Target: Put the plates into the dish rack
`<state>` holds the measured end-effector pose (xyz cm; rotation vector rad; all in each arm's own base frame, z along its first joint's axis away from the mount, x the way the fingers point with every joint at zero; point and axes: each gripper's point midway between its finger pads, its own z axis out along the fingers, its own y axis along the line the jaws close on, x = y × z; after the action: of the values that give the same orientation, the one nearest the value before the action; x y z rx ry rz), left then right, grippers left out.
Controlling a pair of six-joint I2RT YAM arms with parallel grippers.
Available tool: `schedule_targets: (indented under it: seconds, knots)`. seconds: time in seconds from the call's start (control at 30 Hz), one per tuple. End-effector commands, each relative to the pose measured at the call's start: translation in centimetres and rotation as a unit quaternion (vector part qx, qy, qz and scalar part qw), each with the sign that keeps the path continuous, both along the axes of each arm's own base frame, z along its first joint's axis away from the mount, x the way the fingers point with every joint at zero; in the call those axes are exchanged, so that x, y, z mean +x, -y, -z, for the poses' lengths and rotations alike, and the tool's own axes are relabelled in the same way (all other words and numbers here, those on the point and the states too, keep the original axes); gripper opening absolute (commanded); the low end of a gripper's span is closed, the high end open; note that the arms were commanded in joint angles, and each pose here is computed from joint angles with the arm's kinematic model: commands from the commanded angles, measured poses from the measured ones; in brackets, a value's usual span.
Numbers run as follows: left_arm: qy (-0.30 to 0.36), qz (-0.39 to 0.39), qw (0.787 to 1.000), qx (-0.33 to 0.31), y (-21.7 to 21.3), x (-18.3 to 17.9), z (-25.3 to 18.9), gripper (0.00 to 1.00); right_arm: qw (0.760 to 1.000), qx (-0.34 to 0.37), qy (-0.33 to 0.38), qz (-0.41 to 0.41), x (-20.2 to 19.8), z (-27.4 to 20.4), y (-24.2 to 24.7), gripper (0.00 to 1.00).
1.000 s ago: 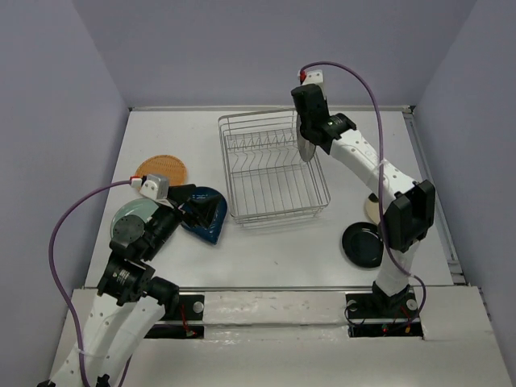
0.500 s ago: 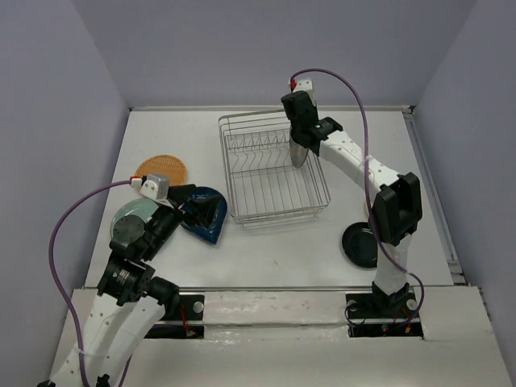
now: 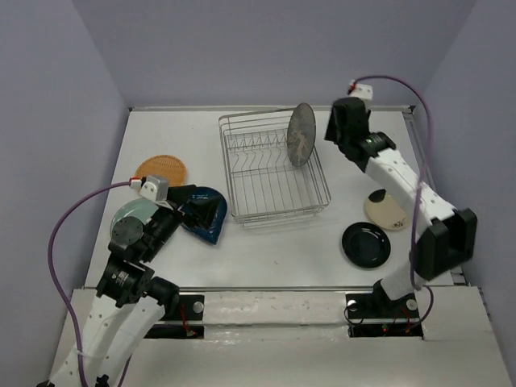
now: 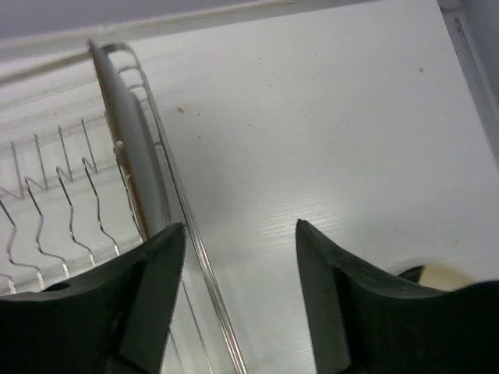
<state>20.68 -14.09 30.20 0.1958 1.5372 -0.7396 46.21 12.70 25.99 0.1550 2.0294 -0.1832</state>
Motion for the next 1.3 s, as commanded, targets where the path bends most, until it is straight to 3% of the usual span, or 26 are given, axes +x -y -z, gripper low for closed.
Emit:
schedule_targets:
  seconds: [0.0, 0.07, 0.2, 0.37, 0.53, 0.8, 1.07, 1.1, 1.13, 1.23, 1.27]
  knots:
    - [0.054, 0.01, 0.998, -0.018, -0.1, -1.2, -3.5, 0.99, 0.981, 0.153, 0.028, 0.113, -5.1, 1.3, 7.6, 0.52]
    - [0.059, 0.013, 0.998, -0.02, 0.0, -1.5, -3.8, 0.99, 0.961, 0.233, 0.017, 0.146, -7.5, 4.4, 10.2, 0.4]
    - [0.062, 0.016, 0.998, -0.022, 0.0, -1.8, -4.0, 0.99, 0.915, 0.306, 0.021, 0.262, -15.3, 10.6, 18.6, 0.39]
    - [0.071, 0.016, 0.997, -0.024, -0.1, -2.2, -4.5, 0.99, 0.883, 0.324, 0.015, 0.339, -20.1, 14.0, 22.9, 0.63]
    - [0.08, 0.016, 0.996, -0.027, -0.2, -2.6, -4.8, 0.99, 0.862, 0.371, -0.042, 0.343, -21.9, 17.8, 24.4, 0.73]
    - [0.086, 0.021, 0.996, -0.03, -0.2, -3.0, -5.1, 0.99, 0.849, 0.431, -0.069, 0.298, -21.1, 20.2, 23.3, 0.7]
    - [0.083, 0.023, 0.996, -0.028, 0.0, -2.9, -5.0, 0.99, 0.829, 0.471, -0.071, 0.293, -20.0, 23.0, 22.8, 0.56]
    - [0.083, 0.023, 0.996, -0.027, 0.0, -2.8, -4.9, 0.99, 0.827, 0.474, -0.066, 0.294, -19.8, 23.0, 22.8, 0.5]
    - [0.082, 0.023, 0.996, -0.027, 0.0, -2.8, -4.9, 0.99, 0.824, 0.477, -0.064, 0.298, -19.9, 23.2, 22.7, 0.39]
    - [0.079, 0.024, 0.996, -0.025, 0.1, -2.7, -4.7, 0.99, 0.822, 0.478, -0.036, 0.308, -19.3, 22.7, 23.4, 0.28]
    - [0.078, 0.024, 0.996, -0.025, 0.1, -2.6, -4.7, 0.99, 0.823, 0.474, -0.027, 0.312, -19.3, 22.4, 23.6, 0.19]
